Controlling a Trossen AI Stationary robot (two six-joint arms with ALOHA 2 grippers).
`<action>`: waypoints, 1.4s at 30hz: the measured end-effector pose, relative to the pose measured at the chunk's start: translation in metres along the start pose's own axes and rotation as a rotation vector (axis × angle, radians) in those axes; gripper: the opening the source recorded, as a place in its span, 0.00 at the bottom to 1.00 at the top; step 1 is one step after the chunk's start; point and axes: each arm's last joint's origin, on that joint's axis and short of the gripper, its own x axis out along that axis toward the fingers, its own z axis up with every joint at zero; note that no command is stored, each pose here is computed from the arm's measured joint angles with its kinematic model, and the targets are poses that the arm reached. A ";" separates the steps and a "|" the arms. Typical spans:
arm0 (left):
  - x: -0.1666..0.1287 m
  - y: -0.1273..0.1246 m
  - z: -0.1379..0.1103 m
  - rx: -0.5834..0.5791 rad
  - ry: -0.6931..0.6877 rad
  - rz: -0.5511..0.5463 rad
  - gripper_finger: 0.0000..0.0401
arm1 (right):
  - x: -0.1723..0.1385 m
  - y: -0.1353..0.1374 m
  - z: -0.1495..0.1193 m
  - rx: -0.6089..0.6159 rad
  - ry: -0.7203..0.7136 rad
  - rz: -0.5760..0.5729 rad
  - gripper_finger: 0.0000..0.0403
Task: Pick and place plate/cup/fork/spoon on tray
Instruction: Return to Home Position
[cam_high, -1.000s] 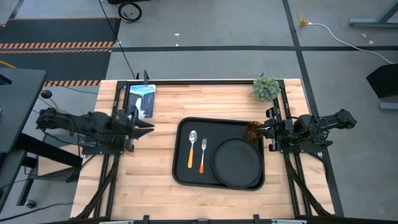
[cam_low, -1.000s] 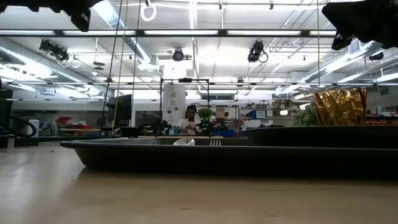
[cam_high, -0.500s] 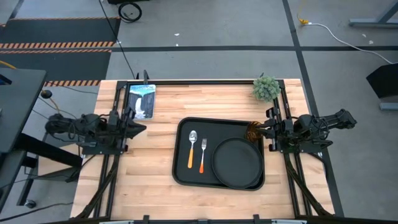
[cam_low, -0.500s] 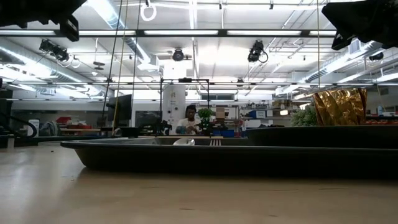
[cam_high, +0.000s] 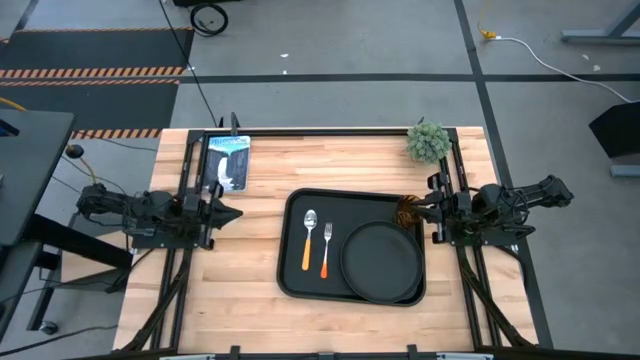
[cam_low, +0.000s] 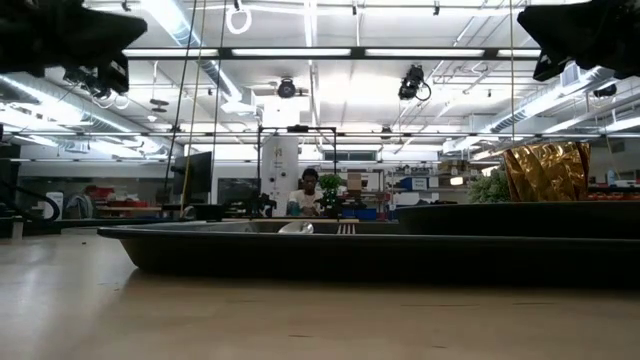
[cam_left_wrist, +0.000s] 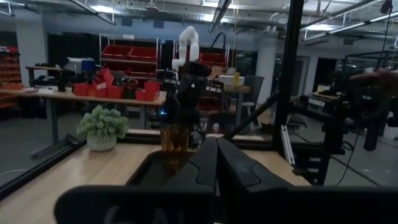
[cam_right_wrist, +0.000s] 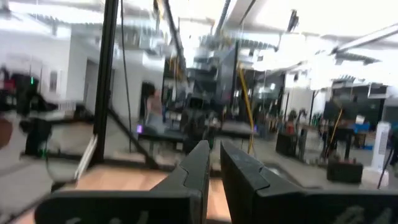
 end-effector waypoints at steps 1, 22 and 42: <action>0.000 0.000 -0.004 0.000 0.001 0.000 0.02 | 0.000 0.000 -0.002 -0.004 0.016 0.003 0.11; 0.001 0.000 -0.017 -0.111 0.011 0.001 0.04 | -0.005 0.006 -0.032 -0.073 0.330 0.078 0.11; 0.001 0.000 -0.017 -0.111 0.010 0.001 0.05 | -0.005 0.006 -0.032 -0.073 0.329 0.078 0.11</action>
